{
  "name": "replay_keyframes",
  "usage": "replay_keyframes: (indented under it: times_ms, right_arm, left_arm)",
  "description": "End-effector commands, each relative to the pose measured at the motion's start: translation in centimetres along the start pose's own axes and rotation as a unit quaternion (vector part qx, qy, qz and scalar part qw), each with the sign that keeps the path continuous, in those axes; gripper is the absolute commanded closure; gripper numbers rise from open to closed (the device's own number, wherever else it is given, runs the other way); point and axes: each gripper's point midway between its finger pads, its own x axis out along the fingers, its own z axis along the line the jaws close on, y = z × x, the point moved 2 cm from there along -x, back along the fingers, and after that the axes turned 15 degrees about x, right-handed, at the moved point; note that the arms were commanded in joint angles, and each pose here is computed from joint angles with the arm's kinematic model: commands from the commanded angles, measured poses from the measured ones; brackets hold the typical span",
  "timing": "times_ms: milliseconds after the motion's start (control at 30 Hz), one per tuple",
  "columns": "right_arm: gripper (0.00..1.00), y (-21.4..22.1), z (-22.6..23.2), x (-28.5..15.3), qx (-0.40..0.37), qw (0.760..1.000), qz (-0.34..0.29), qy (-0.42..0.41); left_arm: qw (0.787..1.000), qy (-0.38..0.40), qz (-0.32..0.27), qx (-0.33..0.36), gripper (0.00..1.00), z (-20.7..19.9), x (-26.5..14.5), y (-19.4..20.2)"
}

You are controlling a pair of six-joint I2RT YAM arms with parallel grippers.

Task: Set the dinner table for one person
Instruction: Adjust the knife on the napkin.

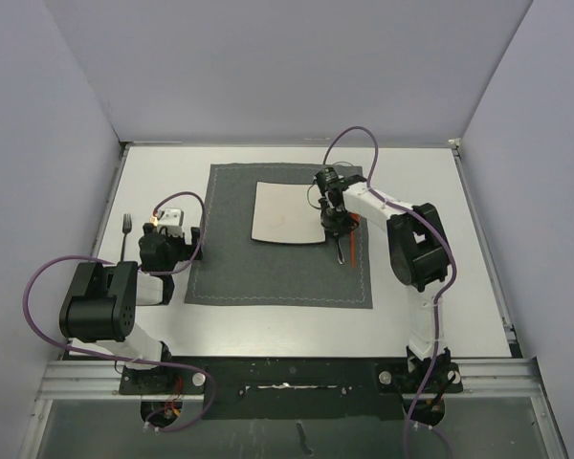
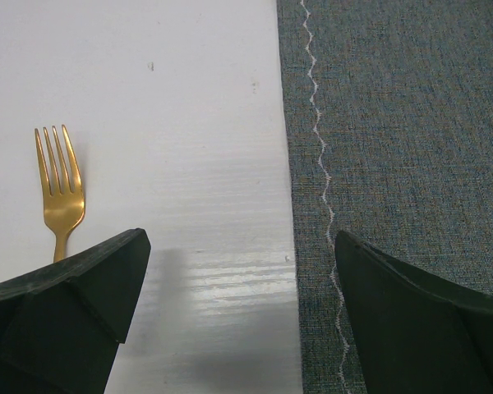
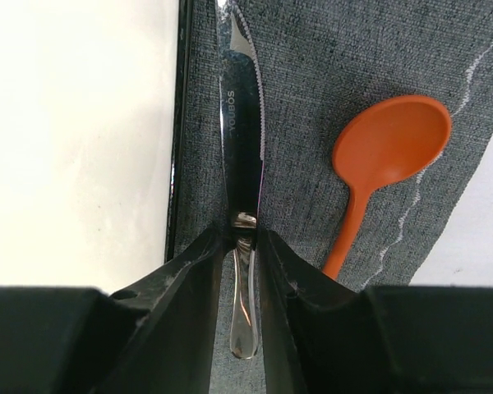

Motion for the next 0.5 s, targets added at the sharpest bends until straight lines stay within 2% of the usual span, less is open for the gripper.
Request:
replay_keyframes:
  times_ms: [0, 167, 467]
  right_arm:
    - [0.78, 0.31, 0.06, 0.73, -0.001, 1.0, 0.008, 0.004]
    - [1.0, 0.68, 0.03, 1.11, 0.0, 1.0, 0.017, 0.009]
    - [1.0, 0.88, -0.34, 1.18, 0.011, 0.999, 0.024, 0.028]
  left_arm:
    - [1.0, -0.012, -0.024, -0.005, 0.02, 0.72, 0.74, -1.45]
    - [1.0, -0.012, -0.024, -0.005, 0.02, 0.73, 0.74, -1.44]
    - [1.0, -0.012, -0.024, -0.005, 0.02, 0.72, 0.74, -1.45]
